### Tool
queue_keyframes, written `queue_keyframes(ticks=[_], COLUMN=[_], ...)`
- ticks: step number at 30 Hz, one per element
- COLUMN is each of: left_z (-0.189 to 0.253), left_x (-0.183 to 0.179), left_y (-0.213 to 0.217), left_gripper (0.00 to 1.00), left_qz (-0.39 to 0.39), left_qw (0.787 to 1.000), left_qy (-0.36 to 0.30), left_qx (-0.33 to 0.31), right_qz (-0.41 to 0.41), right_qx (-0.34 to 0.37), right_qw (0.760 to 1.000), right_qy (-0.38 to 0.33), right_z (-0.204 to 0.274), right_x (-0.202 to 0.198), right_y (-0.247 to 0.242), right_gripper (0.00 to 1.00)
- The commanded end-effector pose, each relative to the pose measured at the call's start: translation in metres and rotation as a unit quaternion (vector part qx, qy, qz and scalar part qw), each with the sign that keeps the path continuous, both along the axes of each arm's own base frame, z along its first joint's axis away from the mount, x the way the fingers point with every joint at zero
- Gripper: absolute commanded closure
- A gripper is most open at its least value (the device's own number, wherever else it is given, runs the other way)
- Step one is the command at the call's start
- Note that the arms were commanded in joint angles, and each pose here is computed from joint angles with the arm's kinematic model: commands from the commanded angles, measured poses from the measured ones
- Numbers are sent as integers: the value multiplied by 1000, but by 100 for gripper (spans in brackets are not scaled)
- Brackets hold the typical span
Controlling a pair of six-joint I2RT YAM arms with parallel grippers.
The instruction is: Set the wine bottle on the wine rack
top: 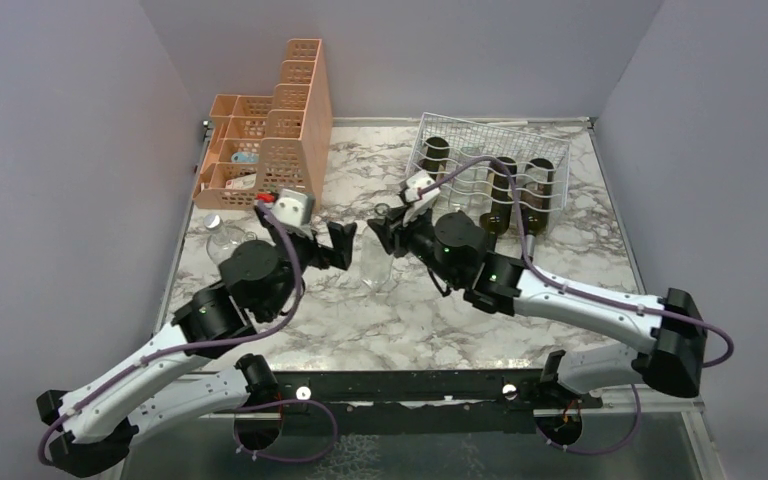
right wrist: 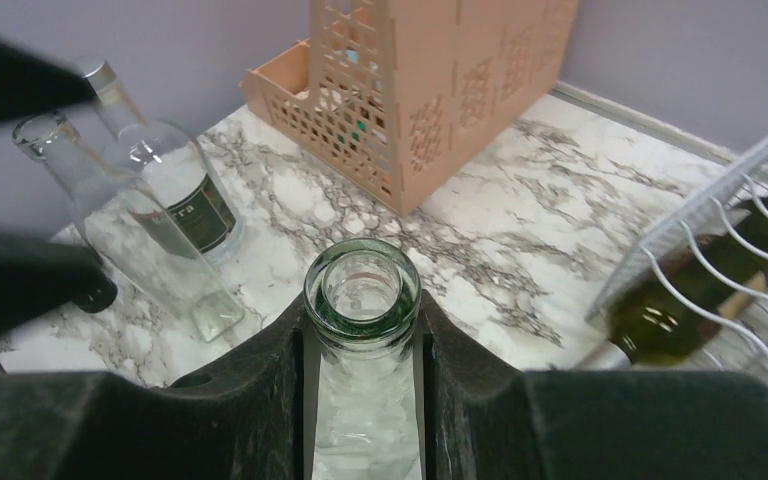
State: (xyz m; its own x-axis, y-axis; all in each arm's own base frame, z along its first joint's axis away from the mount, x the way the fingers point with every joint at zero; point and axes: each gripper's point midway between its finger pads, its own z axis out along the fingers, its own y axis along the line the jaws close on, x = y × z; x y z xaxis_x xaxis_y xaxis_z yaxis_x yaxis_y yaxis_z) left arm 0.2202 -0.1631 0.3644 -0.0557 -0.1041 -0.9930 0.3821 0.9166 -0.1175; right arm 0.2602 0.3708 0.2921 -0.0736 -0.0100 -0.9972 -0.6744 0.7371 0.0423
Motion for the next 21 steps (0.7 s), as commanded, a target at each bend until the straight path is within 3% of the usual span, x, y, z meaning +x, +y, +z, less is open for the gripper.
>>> queue_keyframes(ticks=[1, 8, 15, 21], left_z=[-55, -106, -113, -124], left_x=[-10, -39, -34, -24], left_y=[-40, -91, -115, -132], left_gripper=[1, 1, 1, 1], left_qz=[-88, -253, -282, -288], left_qw=[996, 967, 958, 956], left_qy=[32, -3, -41, -32], left_qx=[-4, 20, 22, 38], right_qz=[-74, -100, -84, -57], right_qx=[42, 82, 114, 147], right_qw=[996, 991, 987, 983], right_qy=[24, 46, 72, 91], right_z=[18, 38, 56, 69], right_x=[-2, -15, -29, -43], right_y=[-44, -77, -86, -89], right_gripper=[97, 97, 97, 98])
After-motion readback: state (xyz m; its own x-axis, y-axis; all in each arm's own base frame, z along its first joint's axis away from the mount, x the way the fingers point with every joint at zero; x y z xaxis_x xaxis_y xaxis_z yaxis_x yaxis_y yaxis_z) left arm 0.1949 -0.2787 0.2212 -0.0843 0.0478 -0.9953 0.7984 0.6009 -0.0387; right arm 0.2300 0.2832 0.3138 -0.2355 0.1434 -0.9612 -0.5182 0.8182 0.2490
